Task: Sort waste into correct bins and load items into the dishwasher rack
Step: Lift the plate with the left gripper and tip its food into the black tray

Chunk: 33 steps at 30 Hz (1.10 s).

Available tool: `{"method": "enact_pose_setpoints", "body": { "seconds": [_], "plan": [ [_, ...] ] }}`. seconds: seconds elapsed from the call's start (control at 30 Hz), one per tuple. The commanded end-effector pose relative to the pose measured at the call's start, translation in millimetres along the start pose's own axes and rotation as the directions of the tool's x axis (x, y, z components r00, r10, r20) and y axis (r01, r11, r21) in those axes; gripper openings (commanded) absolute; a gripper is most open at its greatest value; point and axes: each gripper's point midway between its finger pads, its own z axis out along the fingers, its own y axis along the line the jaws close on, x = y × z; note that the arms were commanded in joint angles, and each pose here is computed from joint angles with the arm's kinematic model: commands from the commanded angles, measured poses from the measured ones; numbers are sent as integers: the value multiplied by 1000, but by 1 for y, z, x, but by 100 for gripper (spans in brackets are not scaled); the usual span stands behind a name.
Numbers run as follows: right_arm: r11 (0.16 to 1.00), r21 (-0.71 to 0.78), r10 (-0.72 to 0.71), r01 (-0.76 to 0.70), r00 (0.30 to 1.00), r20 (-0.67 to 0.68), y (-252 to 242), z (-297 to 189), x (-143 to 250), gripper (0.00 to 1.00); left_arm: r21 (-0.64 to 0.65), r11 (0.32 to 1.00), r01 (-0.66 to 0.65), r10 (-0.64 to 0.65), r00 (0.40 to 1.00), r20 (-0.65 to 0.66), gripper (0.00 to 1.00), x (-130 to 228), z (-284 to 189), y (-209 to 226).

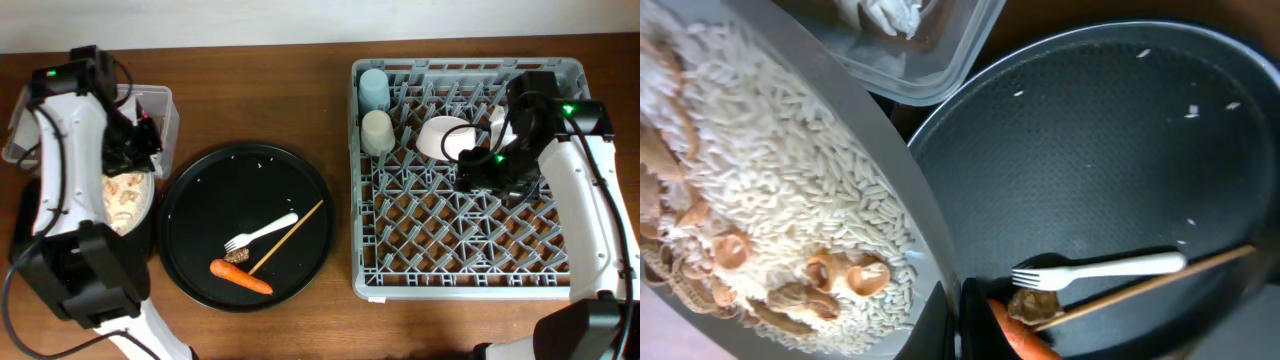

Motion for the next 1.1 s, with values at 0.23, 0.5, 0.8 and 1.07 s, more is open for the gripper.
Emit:
{"method": "enact_pose_setpoints", "body": {
  "seconds": [0.23,0.5,0.8,1.07],
  "plan": [
    [1000,17,4,-4,1000,1,-4,-1,-1,80,313,950,-1,-27,996,85,0,-12,-29,23],
    [1000,17,4,-4,1000,1,-4,-1,-1,80,466,883,-62,-9,989,149,0,-16,-43,26],
    [1000,17,4,-4,1000,1,-4,-1,0,80,577,814,-62,-38,986,160,0,-11,-40,37],
    [1000,16,4,-4,1000,1,-4,-1,0,80,771,628,-106,-107,969,221,0,-3,-46,45]
  ]
}}
